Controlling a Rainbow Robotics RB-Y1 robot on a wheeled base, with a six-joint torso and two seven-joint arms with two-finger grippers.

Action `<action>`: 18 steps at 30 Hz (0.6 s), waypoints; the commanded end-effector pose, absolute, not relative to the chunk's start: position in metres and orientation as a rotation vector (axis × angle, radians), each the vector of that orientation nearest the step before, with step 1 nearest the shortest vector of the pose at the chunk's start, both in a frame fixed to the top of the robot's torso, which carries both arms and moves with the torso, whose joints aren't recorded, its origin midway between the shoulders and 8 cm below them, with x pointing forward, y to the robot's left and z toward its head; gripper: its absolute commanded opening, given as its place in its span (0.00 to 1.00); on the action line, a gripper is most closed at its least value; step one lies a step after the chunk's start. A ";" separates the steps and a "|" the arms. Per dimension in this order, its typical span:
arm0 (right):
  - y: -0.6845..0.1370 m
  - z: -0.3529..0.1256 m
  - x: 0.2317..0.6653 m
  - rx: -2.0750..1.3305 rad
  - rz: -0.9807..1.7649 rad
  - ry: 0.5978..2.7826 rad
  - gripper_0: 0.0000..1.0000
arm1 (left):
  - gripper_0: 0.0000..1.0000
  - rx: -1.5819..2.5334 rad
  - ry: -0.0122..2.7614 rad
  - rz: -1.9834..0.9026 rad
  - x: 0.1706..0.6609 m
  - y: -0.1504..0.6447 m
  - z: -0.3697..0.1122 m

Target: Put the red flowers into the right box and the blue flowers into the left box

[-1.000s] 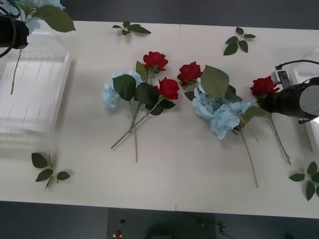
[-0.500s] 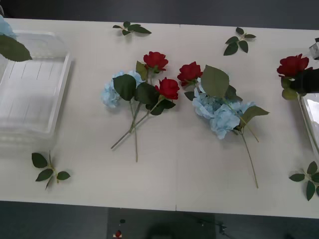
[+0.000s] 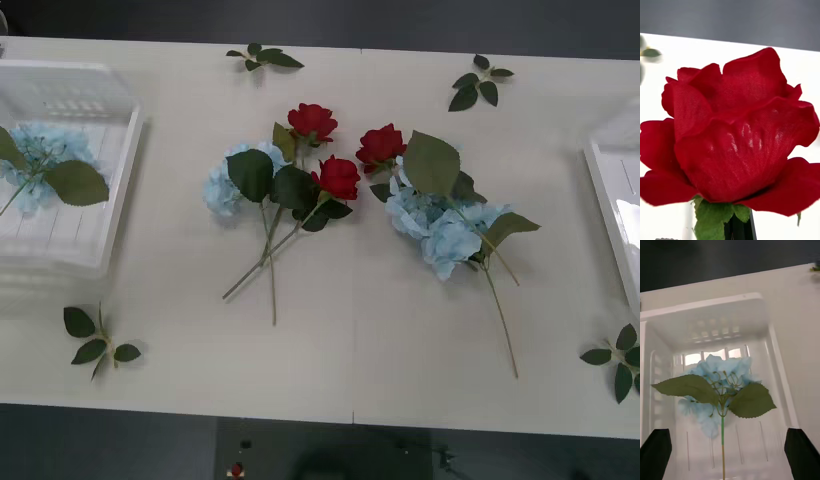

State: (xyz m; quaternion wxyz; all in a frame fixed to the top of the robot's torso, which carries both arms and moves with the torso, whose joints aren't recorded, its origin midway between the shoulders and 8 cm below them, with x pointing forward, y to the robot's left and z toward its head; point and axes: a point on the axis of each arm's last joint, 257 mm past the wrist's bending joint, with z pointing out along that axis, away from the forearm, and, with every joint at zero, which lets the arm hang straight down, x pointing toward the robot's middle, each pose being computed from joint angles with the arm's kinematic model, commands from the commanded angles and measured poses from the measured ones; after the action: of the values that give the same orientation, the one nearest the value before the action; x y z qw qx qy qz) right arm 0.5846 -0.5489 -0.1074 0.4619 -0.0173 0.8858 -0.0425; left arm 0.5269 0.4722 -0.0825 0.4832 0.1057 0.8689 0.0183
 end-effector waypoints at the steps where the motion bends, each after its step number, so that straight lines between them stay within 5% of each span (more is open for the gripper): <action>1: -0.582 -0.088 0.589 -0.081 -0.263 2.131 0.00 | 1.00 0.471 2.036 -0.008 0.532 0.395 -0.044; 8: -0.614 -0.099 0.585 -0.079 -0.388 2.131 0.00 | 1.00 0.626 2.093 -0.084 0.533 0.317 -0.069; 18: -0.624 -0.103 0.592 -0.080 -0.448 2.084 0.00 | 1.00 0.504 2.261 -0.219 0.546 0.250 -0.170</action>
State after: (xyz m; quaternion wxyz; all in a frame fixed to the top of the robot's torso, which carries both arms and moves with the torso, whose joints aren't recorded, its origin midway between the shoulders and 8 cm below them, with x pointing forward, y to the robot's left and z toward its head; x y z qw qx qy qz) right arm 0.5849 -0.6232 -0.1235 0.4690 -0.0261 0.8653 -0.1751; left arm 0.5347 0.2514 -0.1701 0.3910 0.2566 0.8810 -0.0713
